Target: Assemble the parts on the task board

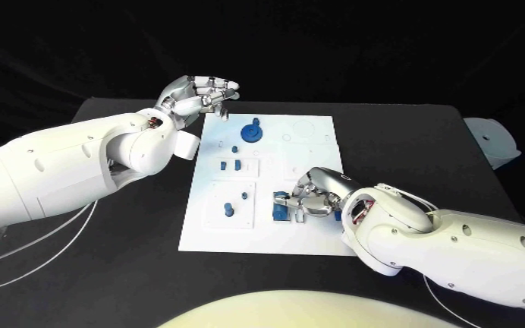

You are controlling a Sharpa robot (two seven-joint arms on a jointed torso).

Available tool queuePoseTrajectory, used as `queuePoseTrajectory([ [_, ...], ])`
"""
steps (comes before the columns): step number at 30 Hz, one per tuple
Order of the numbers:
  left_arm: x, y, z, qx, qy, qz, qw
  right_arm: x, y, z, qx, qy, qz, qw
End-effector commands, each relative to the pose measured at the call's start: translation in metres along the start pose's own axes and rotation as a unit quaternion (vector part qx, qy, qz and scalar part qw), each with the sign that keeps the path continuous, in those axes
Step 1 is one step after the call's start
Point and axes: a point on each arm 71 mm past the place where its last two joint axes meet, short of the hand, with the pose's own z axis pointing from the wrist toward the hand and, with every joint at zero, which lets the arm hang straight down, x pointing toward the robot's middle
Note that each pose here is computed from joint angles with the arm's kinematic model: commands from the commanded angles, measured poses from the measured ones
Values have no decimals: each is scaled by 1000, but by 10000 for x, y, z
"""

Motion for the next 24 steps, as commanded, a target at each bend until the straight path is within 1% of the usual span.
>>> queuePoseTrajectory([
  [1,22,-7,5,2,8,-6,1000,-9,10,-2,-4,-9,-7,1000],
  [9,19,-6,6,2,8,-6,1000,-21,33,-24,-15,-17,-7,1000],
  [15,13,-6,4,2,7,-5,1000,-48,65,-112,-38,-22,-5,999],
  [18,9,-6,3,2,6,-5,1000,-61,71,-166,-47,-20,-5,999],
  [24,8,-5,5,2,7,-5,1000,-63,70,-216,-53,-8,-5,999],
])
